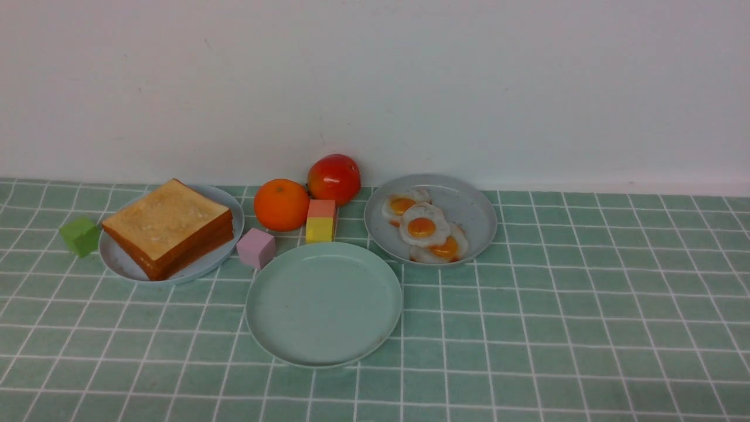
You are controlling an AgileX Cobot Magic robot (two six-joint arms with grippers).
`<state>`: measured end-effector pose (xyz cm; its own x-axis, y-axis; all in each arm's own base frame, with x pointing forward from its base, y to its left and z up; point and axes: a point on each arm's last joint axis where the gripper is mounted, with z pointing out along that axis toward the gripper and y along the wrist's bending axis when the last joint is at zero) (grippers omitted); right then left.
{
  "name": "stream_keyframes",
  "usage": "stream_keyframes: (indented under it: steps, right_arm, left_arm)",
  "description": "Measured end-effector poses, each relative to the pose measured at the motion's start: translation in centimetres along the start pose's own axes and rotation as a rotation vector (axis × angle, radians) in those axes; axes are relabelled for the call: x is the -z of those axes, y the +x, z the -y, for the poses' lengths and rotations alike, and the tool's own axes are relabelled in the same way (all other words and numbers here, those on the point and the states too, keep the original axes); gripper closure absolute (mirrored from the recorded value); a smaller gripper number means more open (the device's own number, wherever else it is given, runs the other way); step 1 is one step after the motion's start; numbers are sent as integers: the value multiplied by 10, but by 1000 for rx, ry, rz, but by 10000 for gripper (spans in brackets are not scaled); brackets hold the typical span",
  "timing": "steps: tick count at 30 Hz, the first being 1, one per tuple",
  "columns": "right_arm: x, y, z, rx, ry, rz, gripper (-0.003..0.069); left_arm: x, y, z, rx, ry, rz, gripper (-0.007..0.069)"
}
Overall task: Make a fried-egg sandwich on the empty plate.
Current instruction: Use the left arm to grab a slice of bread
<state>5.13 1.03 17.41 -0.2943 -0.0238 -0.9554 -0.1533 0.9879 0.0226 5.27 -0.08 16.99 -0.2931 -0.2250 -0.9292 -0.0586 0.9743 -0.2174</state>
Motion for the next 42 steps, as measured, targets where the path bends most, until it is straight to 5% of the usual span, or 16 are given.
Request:
stream_keyframes:
  steps: [15, 17, 24, 29, 34, 40, 42]
  right_arm:
    - [0, 0, 0, 0, 0, 0, 419]
    - [0, 0, 0, 0, 0, 0, 419]
    - [0, 0, 0, 0, 0, 0, 419]
    - [0, 0, 0, 0, 0, 0, 419]
    - [0, -2, 0, -19, 1, 28, 419]
    - [1, -17, -2, -439, -68, 199, 419]
    - [2, -20, -1, -526, -80, 240, 419]
  left_arm:
    - [0, -2, -3, -128, -40, 18, 388]
    - [0, -7, -1, -53, -8, 75, 388]
    - [3, -22, 8, 548, 149, 210, 388]
    - [5, -30, 7, 669, 190, 292, 388]
    - [12, -42, 13, 652, 204, 252, 442]
    - [9, -97, 33, 423, 147, 45, 639]
    - [0, -110, 38, 345, 124, -48, 638]
